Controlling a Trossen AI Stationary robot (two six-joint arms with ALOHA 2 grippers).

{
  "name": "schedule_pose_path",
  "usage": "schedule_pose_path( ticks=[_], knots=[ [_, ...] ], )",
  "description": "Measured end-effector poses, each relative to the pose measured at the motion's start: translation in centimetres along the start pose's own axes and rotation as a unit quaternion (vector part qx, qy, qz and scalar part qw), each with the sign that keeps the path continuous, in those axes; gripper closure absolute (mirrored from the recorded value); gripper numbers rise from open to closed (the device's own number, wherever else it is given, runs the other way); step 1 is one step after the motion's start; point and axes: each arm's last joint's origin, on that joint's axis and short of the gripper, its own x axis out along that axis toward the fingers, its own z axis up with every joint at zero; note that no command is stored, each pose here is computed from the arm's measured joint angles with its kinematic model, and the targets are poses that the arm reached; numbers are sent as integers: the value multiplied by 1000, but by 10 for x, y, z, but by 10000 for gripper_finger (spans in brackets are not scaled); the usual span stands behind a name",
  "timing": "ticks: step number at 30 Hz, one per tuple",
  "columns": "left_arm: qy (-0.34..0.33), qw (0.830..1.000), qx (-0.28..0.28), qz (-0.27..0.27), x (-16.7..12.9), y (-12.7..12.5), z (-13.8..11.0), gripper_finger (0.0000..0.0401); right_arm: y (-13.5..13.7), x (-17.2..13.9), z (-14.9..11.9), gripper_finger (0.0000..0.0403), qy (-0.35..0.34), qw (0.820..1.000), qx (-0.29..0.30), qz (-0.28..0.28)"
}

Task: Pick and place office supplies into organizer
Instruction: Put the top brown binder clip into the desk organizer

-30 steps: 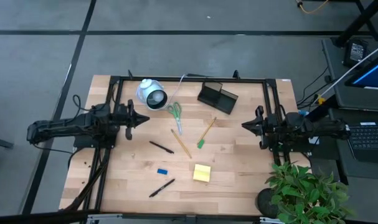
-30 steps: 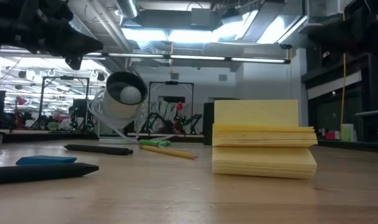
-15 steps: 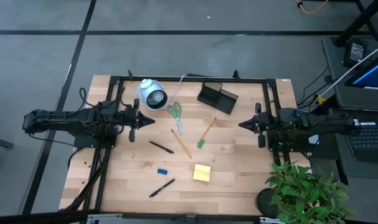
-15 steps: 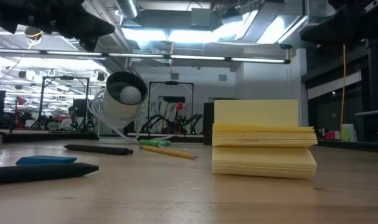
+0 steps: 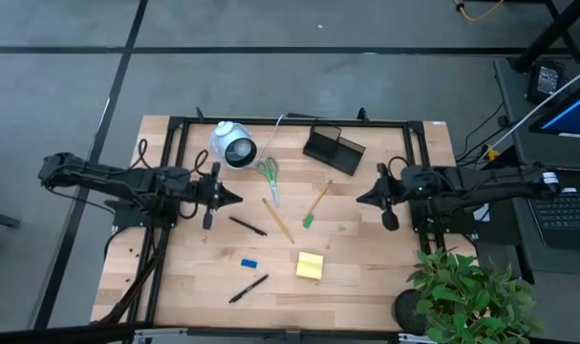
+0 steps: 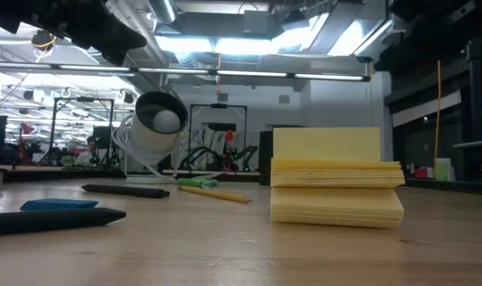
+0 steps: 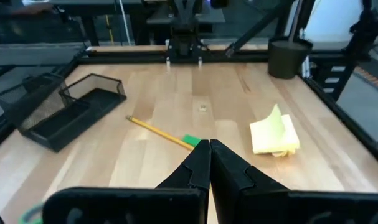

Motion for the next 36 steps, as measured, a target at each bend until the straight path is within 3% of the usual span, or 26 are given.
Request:
schedule_pose_path(
  ticks=[8, 14, 20, 26, 32, 36],
  knots=[
    [0, 1000, 28, -13, 13, -14, -1, 399, 1, 12, 24, 399, 81, 997, -12, -1],
    [17, 999, 30, -27, 26, -22, -7, 399, 7, 34, 16, 396, 145, 989, -12, 8],
    [8, 1000, 20, -5, 38, -29, -9, 399, 23, 44, 12, 399, 166, 986, -10, 20],
    [7, 1000, 16, -17, 45, -36, -12, 399, 35, 58, 7, 398, 186, 982, -14, 20],
    [-2, 1000, 15, -3, 49, -37, -12, 399, 32, 72, 1, 367, 207, 978, -20, -25],
    [5, 1000, 17, 2, 52, -36, -14, 399, 33, 82, -4, 337, 225, 973, -36, -25]
  ],
)
